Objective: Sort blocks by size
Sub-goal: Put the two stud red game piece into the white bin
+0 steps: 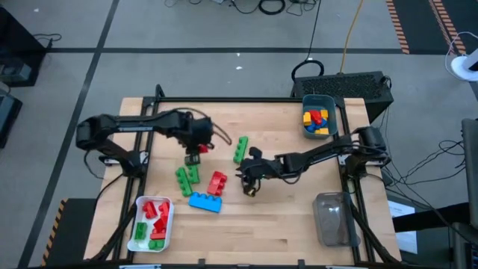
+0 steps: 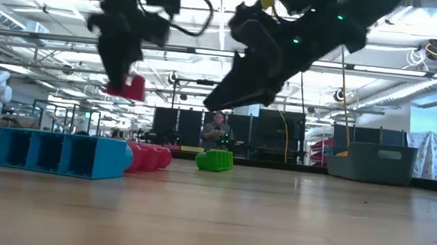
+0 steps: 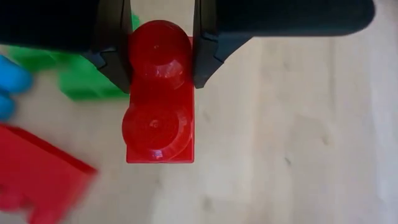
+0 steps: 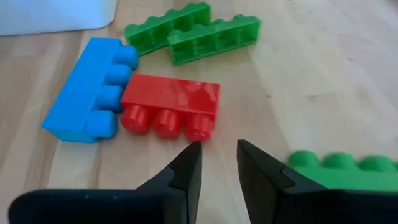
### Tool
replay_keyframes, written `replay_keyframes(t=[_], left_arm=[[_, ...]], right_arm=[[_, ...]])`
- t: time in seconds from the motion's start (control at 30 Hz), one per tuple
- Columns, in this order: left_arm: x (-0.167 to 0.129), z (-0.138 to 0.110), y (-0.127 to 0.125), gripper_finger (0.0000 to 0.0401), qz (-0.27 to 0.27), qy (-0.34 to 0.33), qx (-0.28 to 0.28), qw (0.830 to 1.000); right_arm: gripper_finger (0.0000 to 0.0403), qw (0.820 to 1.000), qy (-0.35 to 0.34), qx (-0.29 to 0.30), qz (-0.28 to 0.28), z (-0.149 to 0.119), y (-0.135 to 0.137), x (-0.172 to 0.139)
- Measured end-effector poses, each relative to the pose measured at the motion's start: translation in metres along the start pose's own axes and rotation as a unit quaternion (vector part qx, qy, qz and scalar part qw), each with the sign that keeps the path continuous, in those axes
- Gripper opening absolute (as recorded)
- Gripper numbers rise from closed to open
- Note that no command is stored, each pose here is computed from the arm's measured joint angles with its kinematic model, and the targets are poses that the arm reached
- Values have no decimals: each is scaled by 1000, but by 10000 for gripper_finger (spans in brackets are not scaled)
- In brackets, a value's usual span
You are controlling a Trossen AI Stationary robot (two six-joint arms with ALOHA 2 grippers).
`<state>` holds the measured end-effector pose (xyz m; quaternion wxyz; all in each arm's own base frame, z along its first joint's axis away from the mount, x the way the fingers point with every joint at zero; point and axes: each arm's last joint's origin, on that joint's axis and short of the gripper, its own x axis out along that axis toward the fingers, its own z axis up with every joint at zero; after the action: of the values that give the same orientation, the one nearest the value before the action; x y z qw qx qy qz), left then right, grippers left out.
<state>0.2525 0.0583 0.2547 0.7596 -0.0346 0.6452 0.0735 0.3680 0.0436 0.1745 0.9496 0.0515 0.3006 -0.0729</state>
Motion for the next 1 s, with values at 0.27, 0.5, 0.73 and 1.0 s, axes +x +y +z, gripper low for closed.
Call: replay_keyframes(t=[0.27,0.5,0.73,1.0], left_arm=[[-32,-33,-46,62,-14,23,-12,1000],[-56,-63,-78,62,-25,22,-33,999],[-70,-89,-110,62,-49,19,-53,997],[-75,-120,-153,62,-82,61,-56,993]], right_arm=[[86,998,38,-43,0,22,14,38],[86,995,70,-76,-3,38,24,58],[86,994,62,-81,27,48,33,73],[86,994,51,-86,38,46,47,80]])
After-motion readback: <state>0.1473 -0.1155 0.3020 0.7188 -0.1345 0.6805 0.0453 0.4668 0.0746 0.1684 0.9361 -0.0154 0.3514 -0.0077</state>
